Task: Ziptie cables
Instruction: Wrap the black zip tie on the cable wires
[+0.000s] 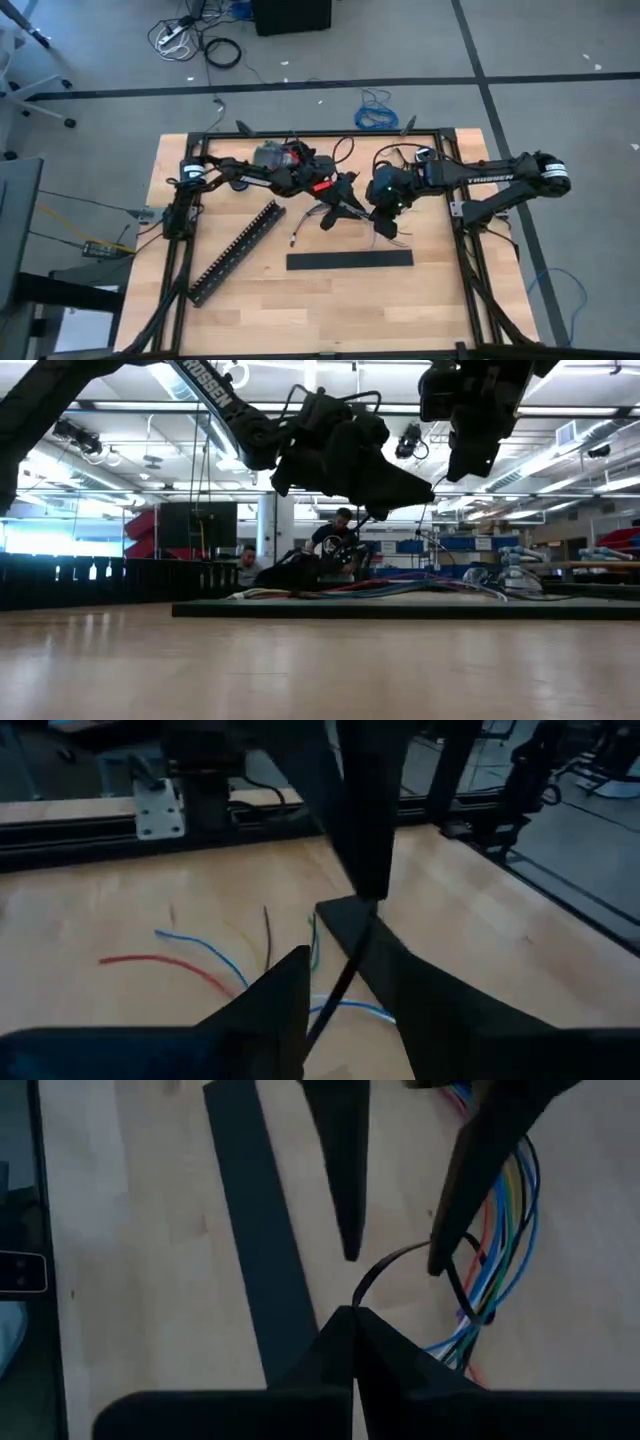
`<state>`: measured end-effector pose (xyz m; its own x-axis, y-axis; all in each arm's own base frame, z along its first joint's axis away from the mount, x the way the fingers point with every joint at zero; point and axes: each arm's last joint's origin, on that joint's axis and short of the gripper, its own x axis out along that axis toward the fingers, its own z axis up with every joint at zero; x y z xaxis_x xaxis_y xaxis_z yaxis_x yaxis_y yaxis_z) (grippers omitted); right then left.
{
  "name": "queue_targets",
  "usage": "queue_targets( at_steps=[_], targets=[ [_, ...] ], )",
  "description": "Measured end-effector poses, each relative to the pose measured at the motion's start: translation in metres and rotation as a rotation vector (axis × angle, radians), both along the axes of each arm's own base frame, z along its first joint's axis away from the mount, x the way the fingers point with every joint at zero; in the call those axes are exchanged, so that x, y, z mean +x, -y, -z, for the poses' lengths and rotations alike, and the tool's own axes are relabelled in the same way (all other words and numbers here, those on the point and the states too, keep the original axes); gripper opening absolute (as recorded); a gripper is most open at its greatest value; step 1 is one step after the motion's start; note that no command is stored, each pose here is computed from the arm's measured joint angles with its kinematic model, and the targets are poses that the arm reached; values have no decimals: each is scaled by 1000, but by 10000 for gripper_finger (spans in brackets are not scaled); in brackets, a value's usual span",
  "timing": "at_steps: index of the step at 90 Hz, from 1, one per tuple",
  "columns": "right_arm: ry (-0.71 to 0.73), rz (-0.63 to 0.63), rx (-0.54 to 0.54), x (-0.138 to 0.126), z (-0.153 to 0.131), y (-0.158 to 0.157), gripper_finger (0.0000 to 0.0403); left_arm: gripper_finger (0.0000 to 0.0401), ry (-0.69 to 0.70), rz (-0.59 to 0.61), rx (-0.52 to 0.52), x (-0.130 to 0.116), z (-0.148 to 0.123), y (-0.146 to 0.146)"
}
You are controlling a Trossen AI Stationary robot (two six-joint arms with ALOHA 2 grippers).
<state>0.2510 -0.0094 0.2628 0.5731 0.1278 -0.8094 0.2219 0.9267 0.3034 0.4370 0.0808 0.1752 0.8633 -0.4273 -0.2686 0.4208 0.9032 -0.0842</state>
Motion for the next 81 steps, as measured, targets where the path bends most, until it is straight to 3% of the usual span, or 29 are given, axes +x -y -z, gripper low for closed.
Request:
queue_targets(
  at_steps=[53, 67, 81],
  targets=[
    [15, 0, -4, 1, -1, 1, 0, 120, 2, 34, -12, 3, -5, 6],
    [15, 0, -4, 1, -1, 1, 0, 84, 1, 34, -13, 3, -5, 7],
    [14, 1, -5, 1, -1, 1, 0, 18, 9, 34, -8, 3, -5, 6]
  ],
)
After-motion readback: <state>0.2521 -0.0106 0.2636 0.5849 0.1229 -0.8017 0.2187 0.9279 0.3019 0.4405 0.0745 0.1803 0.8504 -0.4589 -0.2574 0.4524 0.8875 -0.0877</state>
